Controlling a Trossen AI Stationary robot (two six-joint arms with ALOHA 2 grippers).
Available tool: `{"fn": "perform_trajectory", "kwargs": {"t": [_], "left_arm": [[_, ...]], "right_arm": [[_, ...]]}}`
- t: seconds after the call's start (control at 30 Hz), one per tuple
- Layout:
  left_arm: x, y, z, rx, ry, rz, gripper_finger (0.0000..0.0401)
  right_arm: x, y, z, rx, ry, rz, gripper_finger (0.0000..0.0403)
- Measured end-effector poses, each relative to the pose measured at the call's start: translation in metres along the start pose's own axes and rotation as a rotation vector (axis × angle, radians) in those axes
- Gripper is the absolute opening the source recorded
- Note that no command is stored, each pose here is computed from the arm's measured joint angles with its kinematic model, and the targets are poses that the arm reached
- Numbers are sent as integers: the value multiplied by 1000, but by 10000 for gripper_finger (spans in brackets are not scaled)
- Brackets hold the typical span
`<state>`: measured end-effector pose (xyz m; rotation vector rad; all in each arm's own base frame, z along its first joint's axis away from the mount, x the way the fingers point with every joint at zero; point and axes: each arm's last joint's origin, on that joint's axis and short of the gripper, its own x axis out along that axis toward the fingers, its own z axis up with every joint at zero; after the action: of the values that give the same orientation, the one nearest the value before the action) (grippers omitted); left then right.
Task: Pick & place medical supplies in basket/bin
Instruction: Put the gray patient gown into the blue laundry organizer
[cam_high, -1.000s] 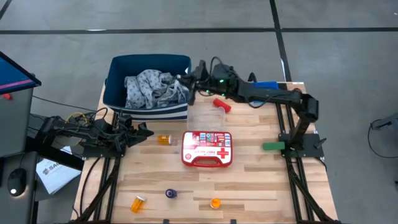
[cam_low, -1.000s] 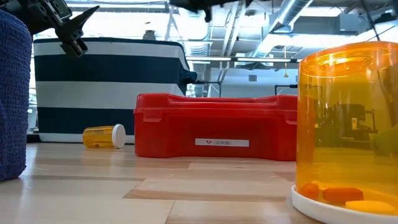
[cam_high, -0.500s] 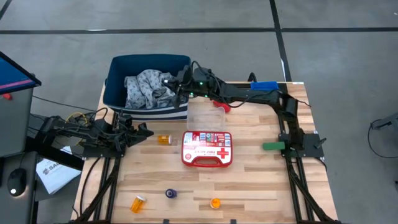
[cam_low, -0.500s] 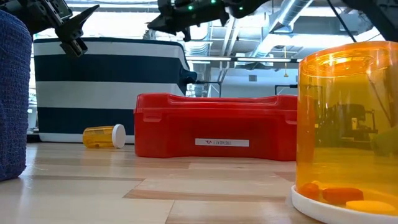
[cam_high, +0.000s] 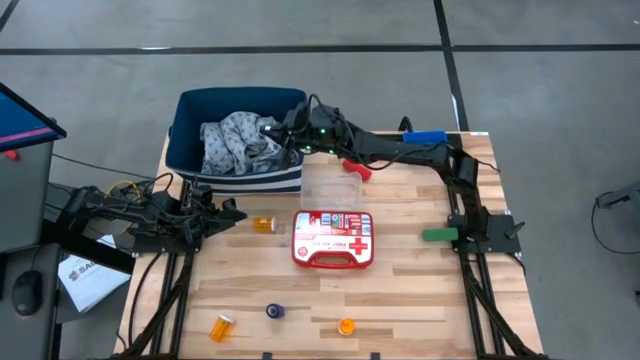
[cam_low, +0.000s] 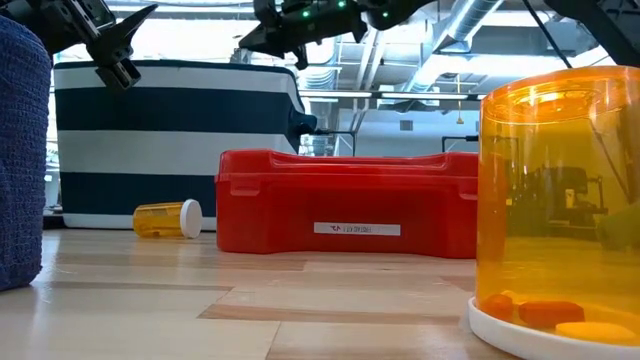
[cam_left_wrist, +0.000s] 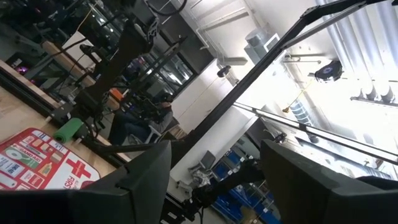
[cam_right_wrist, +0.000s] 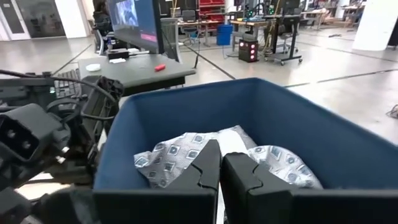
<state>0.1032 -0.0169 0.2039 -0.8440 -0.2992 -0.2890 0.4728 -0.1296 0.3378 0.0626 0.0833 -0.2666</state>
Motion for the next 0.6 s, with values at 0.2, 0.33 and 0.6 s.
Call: {"fn": "perform_trajectory", "kwargs": {"t": [0.2, 0.33, 0.6], "left_arm": [[0, 0, 0, -1, 1, -2, 239], [0, 0, 0, -1, 11, -12, 239], [0, -1, 0, 0, 17, -18, 239]], "right_arm": [[0, 0, -1, 3, 14, -1, 0], [0, -1, -1, 28, 9, -4, 10], [0, -5, 0, 81, 4, -10, 111]]}}
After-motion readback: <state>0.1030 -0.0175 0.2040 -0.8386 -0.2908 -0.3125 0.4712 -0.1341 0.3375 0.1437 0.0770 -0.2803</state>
